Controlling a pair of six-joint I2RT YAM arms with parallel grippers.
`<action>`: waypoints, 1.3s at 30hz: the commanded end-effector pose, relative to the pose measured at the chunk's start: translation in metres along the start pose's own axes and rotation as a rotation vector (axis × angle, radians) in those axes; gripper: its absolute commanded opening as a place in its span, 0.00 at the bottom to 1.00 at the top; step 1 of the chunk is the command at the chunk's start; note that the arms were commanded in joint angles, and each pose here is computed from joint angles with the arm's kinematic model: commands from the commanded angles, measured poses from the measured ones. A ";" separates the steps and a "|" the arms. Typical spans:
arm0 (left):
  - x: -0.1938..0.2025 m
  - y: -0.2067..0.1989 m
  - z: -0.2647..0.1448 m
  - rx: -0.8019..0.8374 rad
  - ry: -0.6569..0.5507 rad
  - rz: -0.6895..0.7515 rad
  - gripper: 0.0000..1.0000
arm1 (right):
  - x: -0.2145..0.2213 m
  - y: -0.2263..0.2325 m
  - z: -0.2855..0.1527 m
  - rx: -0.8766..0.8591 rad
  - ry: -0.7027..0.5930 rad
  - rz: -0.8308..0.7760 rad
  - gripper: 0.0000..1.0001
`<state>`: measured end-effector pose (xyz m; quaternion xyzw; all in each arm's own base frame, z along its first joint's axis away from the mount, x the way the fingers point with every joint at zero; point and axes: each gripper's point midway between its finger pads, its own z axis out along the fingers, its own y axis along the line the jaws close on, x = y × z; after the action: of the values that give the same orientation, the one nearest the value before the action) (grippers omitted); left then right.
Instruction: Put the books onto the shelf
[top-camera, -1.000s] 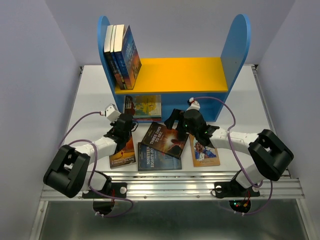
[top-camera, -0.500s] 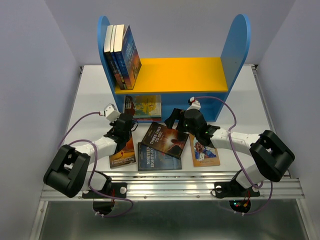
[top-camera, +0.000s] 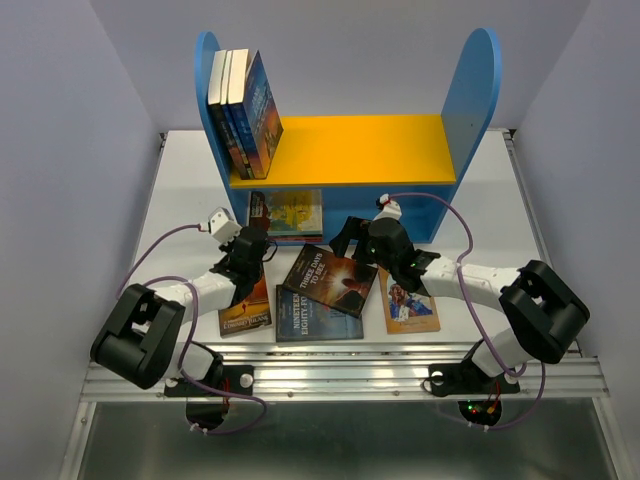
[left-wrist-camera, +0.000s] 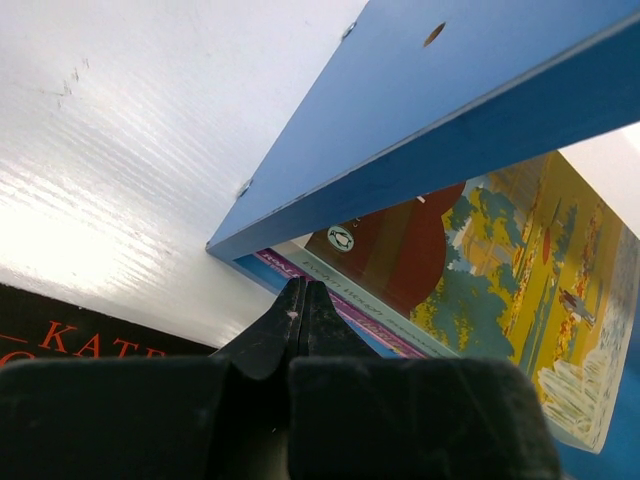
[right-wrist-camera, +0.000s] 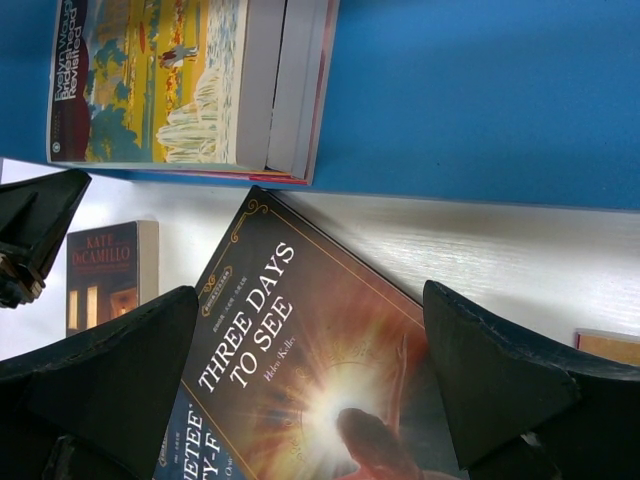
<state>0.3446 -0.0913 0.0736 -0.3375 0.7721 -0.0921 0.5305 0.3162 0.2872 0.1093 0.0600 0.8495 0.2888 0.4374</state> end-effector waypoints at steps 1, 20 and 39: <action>-0.023 -0.015 0.002 0.022 -0.076 -0.041 0.00 | -0.018 0.016 -0.004 -0.037 -0.061 -0.004 0.99; -0.029 -0.025 0.004 0.038 -0.092 -0.051 0.00 | -0.017 0.015 -0.003 -0.032 -0.060 -0.002 0.99; -0.029 -0.027 0.004 0.045 -0.086 -0.050 0.00 | -0.017 0.015 -0.003 -0.032 -0.060 0.001 0.99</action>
<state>0.3526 -0.0922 0.0810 -0.3359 0.7653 -0.0903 0.5416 0.3170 0.2861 0.1093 0.0607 0.8493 0.2858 0.4398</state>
